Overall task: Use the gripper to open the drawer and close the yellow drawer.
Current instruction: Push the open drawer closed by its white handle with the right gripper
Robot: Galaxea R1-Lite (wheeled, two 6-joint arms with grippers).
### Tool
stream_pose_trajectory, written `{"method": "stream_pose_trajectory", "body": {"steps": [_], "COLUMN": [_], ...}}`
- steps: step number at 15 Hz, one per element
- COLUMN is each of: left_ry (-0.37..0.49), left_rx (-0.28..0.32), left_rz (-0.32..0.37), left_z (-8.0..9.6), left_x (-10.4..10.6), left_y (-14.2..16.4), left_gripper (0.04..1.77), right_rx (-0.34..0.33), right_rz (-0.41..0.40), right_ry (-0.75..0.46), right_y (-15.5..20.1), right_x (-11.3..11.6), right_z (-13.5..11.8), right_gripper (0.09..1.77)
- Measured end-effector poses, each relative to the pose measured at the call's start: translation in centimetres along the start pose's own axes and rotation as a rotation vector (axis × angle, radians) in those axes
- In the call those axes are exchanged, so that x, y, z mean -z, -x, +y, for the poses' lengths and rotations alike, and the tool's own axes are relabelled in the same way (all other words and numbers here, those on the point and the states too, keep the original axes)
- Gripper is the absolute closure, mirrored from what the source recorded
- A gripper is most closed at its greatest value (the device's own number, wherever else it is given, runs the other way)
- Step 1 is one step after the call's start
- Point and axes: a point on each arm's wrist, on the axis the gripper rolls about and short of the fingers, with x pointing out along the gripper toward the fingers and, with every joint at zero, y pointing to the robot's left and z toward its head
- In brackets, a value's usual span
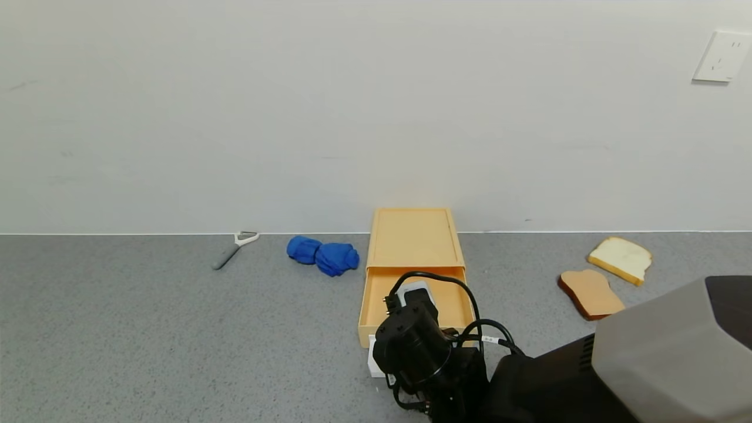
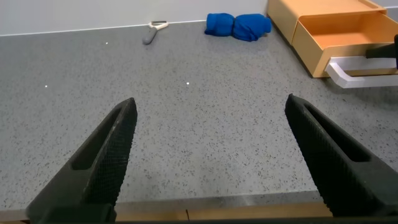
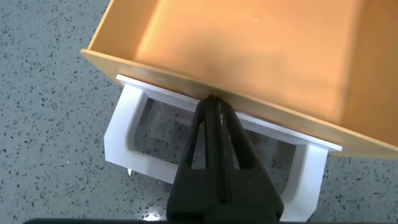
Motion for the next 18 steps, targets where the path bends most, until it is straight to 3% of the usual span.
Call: {"method": "stream_pose_trajectory", "body": {"steps": [18], "left_ry": [0.0], "left_rx": [0.0], "left_rz": [0.0], "left_z": [0.0], "left_x": [0.0], "left_y": [0.0], "left_gripper": [0.09], "right_rx": [-0.022], "right_rz": [0.019], "right_ry": [0.0], "right_y": [-0.29], "right_x": [-0.94], "right_z": [-0.38], "right_gripper": [1.74]}}
